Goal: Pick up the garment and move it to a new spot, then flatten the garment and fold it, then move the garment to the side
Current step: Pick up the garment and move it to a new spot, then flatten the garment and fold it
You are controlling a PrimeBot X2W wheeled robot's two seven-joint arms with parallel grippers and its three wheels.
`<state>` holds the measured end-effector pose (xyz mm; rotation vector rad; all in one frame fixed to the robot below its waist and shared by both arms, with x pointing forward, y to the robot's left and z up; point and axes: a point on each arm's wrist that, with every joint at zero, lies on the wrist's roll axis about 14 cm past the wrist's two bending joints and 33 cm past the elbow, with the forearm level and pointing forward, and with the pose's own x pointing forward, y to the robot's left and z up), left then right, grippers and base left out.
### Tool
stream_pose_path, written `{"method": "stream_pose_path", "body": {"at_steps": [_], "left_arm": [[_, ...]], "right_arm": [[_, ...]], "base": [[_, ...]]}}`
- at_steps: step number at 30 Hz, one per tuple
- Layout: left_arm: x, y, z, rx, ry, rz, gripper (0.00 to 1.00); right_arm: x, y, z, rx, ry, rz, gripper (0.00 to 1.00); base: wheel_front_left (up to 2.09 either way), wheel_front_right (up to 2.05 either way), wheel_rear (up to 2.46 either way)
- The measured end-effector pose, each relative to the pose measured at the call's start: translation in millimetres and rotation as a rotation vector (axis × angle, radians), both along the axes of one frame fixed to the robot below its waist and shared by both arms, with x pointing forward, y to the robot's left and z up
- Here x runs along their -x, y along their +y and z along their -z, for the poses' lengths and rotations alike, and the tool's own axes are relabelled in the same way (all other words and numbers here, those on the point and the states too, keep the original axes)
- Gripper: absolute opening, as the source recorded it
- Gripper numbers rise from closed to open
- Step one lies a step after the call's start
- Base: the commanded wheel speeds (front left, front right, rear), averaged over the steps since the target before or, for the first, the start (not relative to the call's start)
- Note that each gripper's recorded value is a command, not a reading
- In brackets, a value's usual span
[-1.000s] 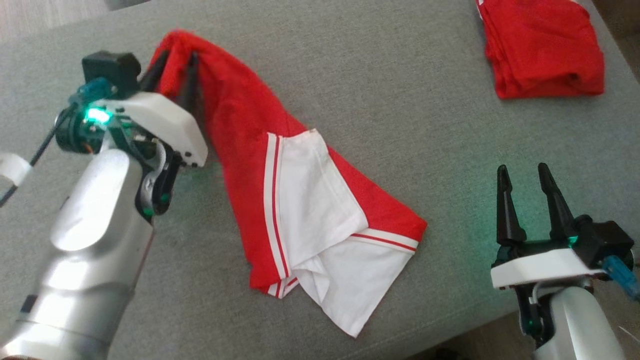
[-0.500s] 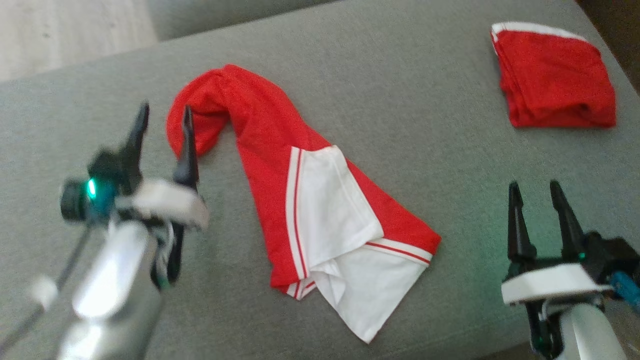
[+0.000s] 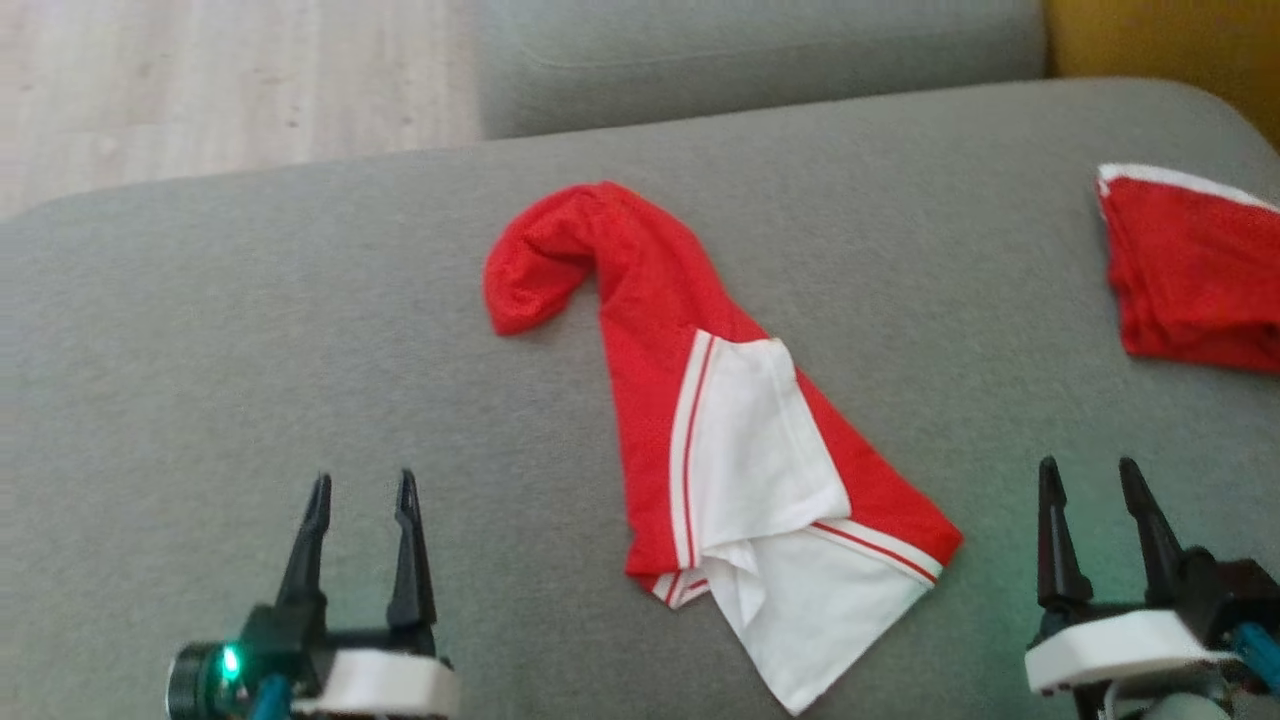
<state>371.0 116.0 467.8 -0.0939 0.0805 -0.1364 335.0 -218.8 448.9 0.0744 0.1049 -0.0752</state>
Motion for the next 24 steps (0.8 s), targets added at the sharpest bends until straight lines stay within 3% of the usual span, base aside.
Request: {"method": "stream_pose_path", "body": {"at_steps": [11,24], "left_arm": [[54.6,40.5,9.3,-0.016,0.02,-0.147,1.0],[64.2,60.4,4.9,-0.003,-0.005,-0.206,1.0]], "right_arm": [[5.5,29.6,15.2,-0.012,0.047,-0.097,1.0],[-2.0,55.7,15.2,-0.013,0.048,-0.181,1.0]], "base": [[0.0,0.0,0.0],[0.0,0.0,0.0]]}}
